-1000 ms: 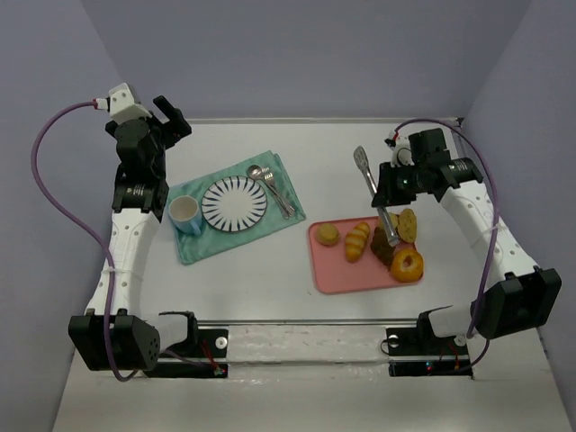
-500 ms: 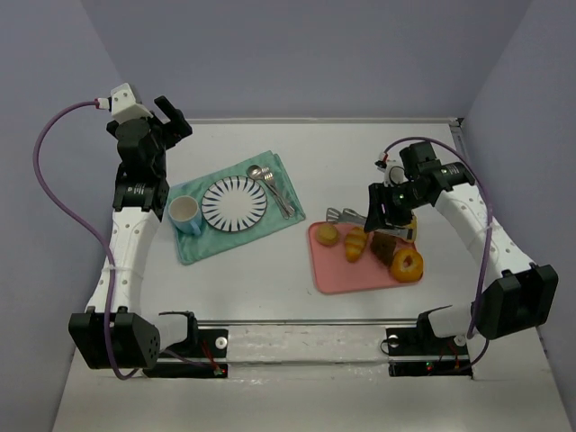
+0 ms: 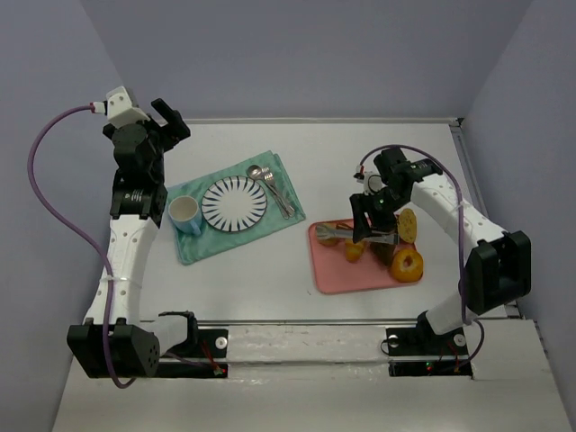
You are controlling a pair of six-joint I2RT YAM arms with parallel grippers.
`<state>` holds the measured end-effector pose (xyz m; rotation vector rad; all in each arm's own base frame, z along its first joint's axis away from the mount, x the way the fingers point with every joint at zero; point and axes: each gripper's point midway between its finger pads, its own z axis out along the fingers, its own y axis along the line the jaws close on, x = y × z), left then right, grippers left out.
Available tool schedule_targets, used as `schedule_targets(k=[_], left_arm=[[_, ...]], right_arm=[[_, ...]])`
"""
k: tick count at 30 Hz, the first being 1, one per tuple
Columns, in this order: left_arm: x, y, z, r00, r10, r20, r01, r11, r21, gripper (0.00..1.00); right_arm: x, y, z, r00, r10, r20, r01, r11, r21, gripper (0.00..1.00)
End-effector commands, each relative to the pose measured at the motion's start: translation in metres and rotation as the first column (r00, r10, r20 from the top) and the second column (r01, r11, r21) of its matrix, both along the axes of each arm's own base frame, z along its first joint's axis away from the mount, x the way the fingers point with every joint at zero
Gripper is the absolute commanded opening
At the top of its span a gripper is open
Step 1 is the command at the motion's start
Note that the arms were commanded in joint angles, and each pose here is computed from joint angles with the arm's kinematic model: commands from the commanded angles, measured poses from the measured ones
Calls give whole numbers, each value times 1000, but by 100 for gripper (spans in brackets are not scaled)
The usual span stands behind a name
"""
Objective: Place the bread
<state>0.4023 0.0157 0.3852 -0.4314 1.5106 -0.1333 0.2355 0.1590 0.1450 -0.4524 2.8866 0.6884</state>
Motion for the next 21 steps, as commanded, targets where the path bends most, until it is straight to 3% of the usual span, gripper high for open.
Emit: schedule_targets(k=[1,5,9,14,18,21], left_arm=[[-6,3,11,999,12,41,-12,1000,-2,99],[-9,8,10,998,38,40,-38,999,-5,99],[-13,10,14,998,49,49,-49,999,-2,99],[-19,14,19,995,71,64,-71,997,1,99],[-20,12,22,995,61,76,-61,998,-5,99],[-19,12,21,995,61,73,-61,998,-5,99]], right_arm=[[8,6,-2,998,43,44,-41,998,-36,60],[16,8,9,996,34,85,-30,999,-42,32],[30,20,43,982,38,183,-41,999,10,17],[41,67,72,954,143,263,-183,974,134,16],[71,135,92,897,223,381,-337,904,263,17],[94,171,64,888,263,377,-368,899,239,25]])
